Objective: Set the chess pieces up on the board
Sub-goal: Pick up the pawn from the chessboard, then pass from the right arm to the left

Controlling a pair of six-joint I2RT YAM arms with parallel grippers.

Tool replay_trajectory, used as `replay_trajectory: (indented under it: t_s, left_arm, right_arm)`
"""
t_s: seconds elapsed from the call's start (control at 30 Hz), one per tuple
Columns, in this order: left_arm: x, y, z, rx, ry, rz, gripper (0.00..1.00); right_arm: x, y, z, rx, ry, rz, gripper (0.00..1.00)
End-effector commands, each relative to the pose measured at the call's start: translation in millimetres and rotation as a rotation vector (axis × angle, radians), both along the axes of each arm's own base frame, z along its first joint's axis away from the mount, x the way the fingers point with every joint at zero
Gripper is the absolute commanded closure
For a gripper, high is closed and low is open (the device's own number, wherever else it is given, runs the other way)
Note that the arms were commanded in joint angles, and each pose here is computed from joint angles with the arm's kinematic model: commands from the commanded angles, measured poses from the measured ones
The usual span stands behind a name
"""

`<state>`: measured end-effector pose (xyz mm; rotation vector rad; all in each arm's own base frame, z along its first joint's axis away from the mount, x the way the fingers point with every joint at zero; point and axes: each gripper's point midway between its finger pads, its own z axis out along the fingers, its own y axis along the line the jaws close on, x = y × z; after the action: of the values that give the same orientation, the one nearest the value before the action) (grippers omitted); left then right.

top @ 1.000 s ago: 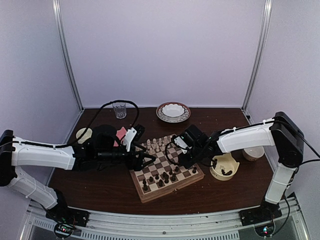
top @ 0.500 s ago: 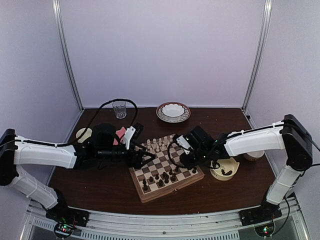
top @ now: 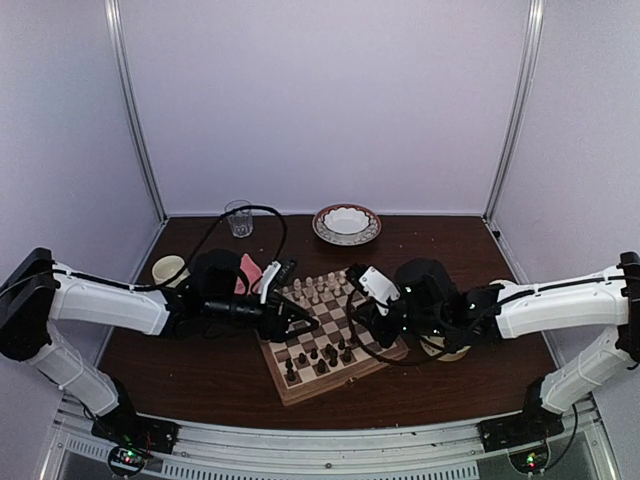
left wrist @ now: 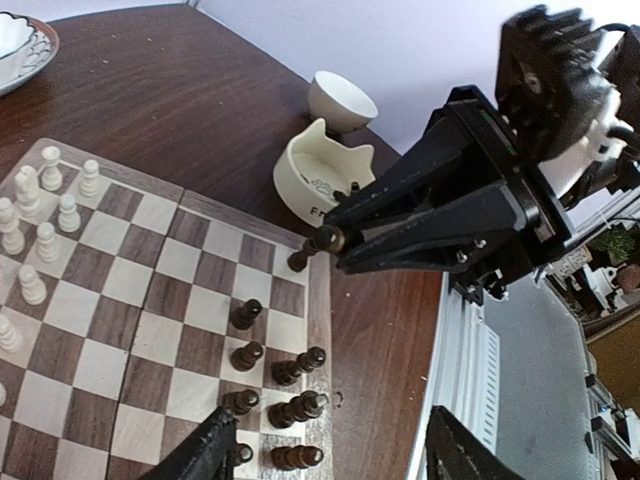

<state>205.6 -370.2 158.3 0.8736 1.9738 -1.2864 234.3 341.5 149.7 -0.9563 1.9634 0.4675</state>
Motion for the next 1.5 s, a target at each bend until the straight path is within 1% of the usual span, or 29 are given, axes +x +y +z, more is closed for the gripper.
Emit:
replay_trajectory:
  t_s: [0.0,0.2,0.4,0.6,0.9,1.07,1.17,1.47]
  left_arm:
    - [-11.6,-19.7,31.9,-0.128,0.014,-0.133,0.37]
    - [-14.4,-29.6,25.0,-0.145,0.092,-0.176,0.42]
    - [-14.3,-34.5,18.8,-0.142,0.131,-0.192,0.49]
    - [-12.9,-37.2,16.4,-0.143,0.151,-0.192,0.52]
    - [-13.9,-40.7,14.2,-0.153,0.17,-0.202,0.63]
    - [-14.6,-41.4,13.4,-0.151,0.17,-0.2,0.65]
    - [-15.7,-42.6,13.9,-0.153,0.172,-0.207,0.72]
    - [-18.0,-47.7,9.8,-0.142,0.186,-0.216,0.72]
  right_arm:
    - [-12.3,12.9,18.7,0.02,-0.108,0.078,0.88]
    - [-29.4,24.7,18.7,0.001,-0.147,0.146,0.88]
    - [-37.7,30.3,18.6,-0.018,-0.177,0.17,0.88]
    - [-43.1,34.4,17.6,-0.02,-0.18,0.193,0.88]
    - [-48.8,40.8,14.9,-0.032,-0.185,0.217,0.88]
    - [-50.0,43.1,13.8,-0.041,-0.189,0.22,0.88]
    - [-49.1,43.8,11.4,-0.05,-0.189,0.217,0.88]
    - [-45.5,42.2,14.1,-0.047,-0.198,0.188,0.89]
